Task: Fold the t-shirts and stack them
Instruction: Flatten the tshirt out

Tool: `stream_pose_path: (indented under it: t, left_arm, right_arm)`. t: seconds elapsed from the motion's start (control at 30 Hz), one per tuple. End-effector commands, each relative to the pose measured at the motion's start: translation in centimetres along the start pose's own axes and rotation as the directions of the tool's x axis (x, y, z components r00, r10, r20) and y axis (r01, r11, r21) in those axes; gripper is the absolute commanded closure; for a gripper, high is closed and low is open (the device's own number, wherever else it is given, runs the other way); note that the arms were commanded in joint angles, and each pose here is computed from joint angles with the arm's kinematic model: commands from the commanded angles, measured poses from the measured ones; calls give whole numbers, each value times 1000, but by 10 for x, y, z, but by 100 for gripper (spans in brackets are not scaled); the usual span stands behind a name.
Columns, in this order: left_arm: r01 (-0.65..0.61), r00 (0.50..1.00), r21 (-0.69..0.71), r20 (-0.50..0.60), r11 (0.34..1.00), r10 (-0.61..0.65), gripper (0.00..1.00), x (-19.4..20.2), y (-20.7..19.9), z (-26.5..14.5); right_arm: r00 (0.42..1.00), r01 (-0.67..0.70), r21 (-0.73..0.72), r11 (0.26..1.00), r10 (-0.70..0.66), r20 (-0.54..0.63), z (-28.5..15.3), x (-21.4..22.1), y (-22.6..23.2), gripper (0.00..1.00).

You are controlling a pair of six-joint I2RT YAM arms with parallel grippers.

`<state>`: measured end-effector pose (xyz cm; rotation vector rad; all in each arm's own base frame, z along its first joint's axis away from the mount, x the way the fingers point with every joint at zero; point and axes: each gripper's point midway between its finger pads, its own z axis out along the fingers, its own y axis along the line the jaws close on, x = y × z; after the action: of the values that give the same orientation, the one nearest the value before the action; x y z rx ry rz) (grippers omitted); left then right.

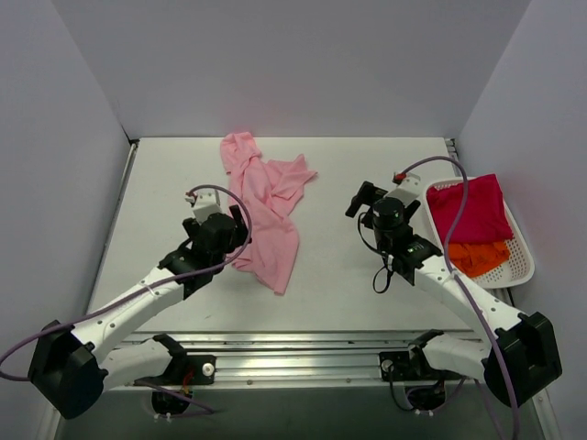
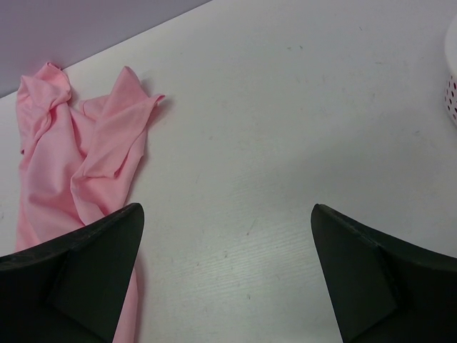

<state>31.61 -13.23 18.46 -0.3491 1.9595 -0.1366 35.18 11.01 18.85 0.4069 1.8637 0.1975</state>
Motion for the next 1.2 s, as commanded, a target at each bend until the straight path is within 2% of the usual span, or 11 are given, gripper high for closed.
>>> stream_pose_path:
  t: [0.0, 0.1, 0.27, 0.37, 0.5, 0.73, 1.03, 1.17]
  left_arm:
    - [29, 981, 126, -194, 992, -4, 6, 70, -19, -9]
    - [56, 972, 249, -237, 967, 4, 6, 96, -49, -16]
    - [17, 949, 371, -297, 928, 102, 3, 135, -97, -25]
    - [-32, 937, 388, -308, 921, 163, 3, 152, -113, -27]
    - [-35, 928, 429, -321, 903, 188, 3, 163, -141, -36]
    - [-106, 917, 358, -326, 928, 231, 2, 178, -132, -33]
    - [-115, 927, 299, -311, 947, 210, 2, 170, -115, -36]
    - [-114, 921, 291, -328, 950, 211, 2, 178, -108, -35]
  right_arm:
    - [1000, -27, 9, 1000, 27, 5, 2, -4, 2, 0]
    - [1000, -27, 21, 999, 27, -2, 4, -1, -1, 0]
    - [1000, -24, 31, 999, 24, -8, 6, 1, -4, 0]
    - [1000, -24, 43, 999, 24, -10, 8, 1, -7, 0]
    - [1000, -19, 58, 998, 20, -20, 10, 4, -10, 0]
    - [999, -18, 68, 998, 20, -30, 12, 6, -13, 0]
    - [998, -10, 75, 997, 14, -53, 17, 13, -14, 0]
    - [998, -7, 78, 997, 12, -61, 20, 17, -14, 0]
